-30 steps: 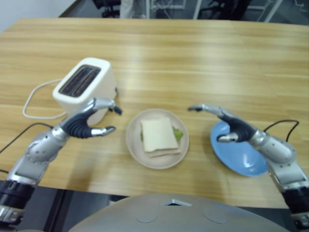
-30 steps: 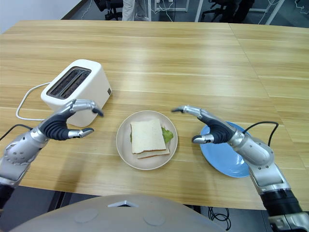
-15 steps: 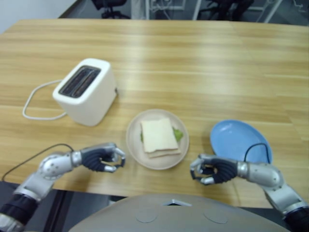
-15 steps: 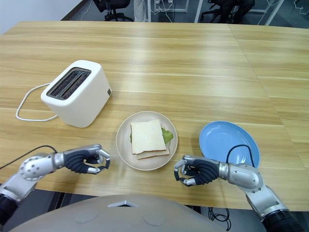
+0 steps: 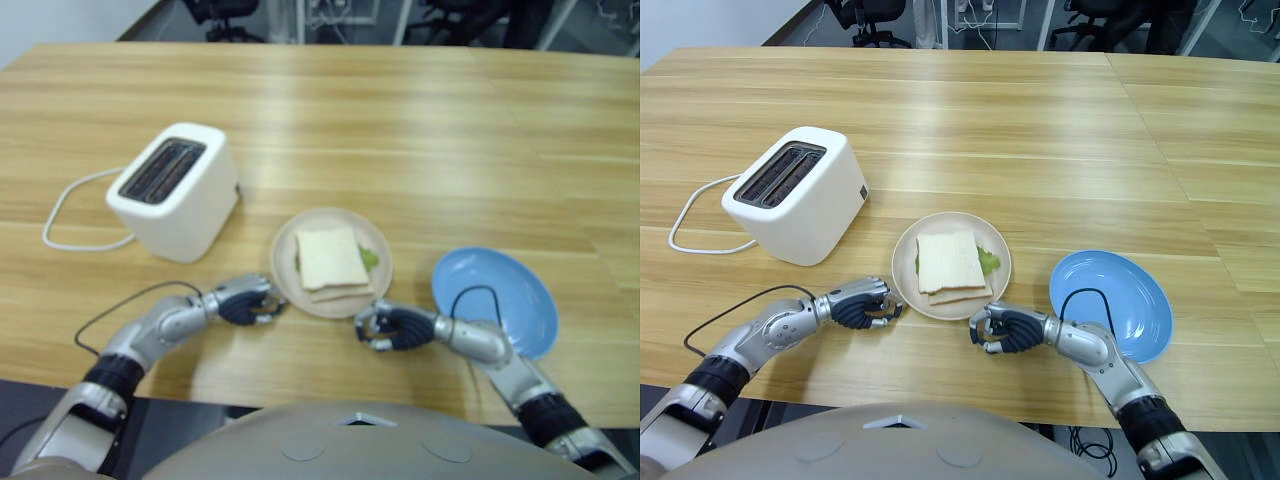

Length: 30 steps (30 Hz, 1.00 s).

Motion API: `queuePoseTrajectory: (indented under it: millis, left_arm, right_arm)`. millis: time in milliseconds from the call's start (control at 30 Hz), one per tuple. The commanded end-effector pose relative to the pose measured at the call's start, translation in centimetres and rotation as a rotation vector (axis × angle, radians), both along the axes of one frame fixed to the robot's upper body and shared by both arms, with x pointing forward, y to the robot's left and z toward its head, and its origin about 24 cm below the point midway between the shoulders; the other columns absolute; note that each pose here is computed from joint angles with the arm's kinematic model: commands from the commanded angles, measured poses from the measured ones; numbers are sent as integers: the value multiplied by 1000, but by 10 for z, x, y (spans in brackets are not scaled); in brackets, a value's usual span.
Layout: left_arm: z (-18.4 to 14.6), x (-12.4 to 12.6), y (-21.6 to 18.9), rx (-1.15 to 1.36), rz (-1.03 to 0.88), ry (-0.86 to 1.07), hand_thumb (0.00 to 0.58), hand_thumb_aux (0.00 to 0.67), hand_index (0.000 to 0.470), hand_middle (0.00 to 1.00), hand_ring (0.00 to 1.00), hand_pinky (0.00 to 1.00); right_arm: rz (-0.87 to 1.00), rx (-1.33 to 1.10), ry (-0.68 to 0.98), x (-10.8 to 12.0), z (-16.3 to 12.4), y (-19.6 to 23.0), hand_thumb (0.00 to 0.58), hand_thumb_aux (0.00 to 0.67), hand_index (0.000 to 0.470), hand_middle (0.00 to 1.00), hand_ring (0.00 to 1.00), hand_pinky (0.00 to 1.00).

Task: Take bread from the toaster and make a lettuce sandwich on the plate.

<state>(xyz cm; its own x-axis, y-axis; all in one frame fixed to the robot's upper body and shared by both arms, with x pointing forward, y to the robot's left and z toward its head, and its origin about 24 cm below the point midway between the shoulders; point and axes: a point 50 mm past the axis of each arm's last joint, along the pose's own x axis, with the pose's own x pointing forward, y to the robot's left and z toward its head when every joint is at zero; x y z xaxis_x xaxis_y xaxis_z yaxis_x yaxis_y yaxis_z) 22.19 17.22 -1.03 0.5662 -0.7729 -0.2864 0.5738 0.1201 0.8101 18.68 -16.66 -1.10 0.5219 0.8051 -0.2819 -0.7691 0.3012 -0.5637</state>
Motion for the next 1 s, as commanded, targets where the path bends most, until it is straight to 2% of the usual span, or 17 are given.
queuePoseTrajectory:
  millis: [33,200,333,467,500,533,567,600,633,700,733,1000]
  left_arm:
    - [-9,4,-4,7,7,-13,580,670,460,1000,1000,1000]
    - [-5,14,-8,-37,16,-76,580,670,460,1000,1000,1000]
    - [3,27,-10,-70,32,-129,580,670,460,1000,1000,1000]
    - [18,33,-14,-176,32,-182,580,670,460,1000,1000,1000]
    - [24,34,-14,-216,38,-201,580,670,460,1000,1000,1000]
    - [32,35,-13,-267,51,-236,579,649,446,886,886,886]
    - [40,37,-12,-320,68,-268,579,649,446,886,886,886]
    - [50,38,-11,-388,89,-303,509,436,299,447,447,447]
    - [61,39,-10,-445,107,-343,58,34,23,0,0,0]
    - [80,38,-7,-542,135,-416,58,34,23,0,0,0]
    - [91,36,-7,-602,145,-454,0,0,0,0,0,0]
    - [183,23,-8,-1090,243,-776,0,0,0,0,0,0]
  right_arm:
    - [-90,-51,6,6,-15,-5,580,670,460,1000,1000,1000]
    - [-191,-42,-44,22,-19,-5,580,670,460,1000,1000,1000]
    - [-192,-3,-59,22,-18,0,580,670,460,1000,1000,1000]
    - [-241,94,-134,29,1,-4,580,670,460,1000,1000,1000]
    - [-271,130,-171,34,9,-7,555,531,364,961,961,961]
    - [-306,179,-211,39,20,-10,0,0,0,0,0,0]
    - [-338,226,-251,43,30,-13,0,0,0,0,0,0]
    - [-369,281,-298,48,42,-15,0,0,0,0,0,0]
    - [-393,337,-340,51,54,-16,0,0,0,0,0,0]
    - [-409,435,-410,54,74,-14,0,0,0,0,0,0]
    - [-416,508,-462,55,88,-11,0,0,0,0,0,0]
    - [-472,860,-787,54,158,2,0,0,0,0,0,0]
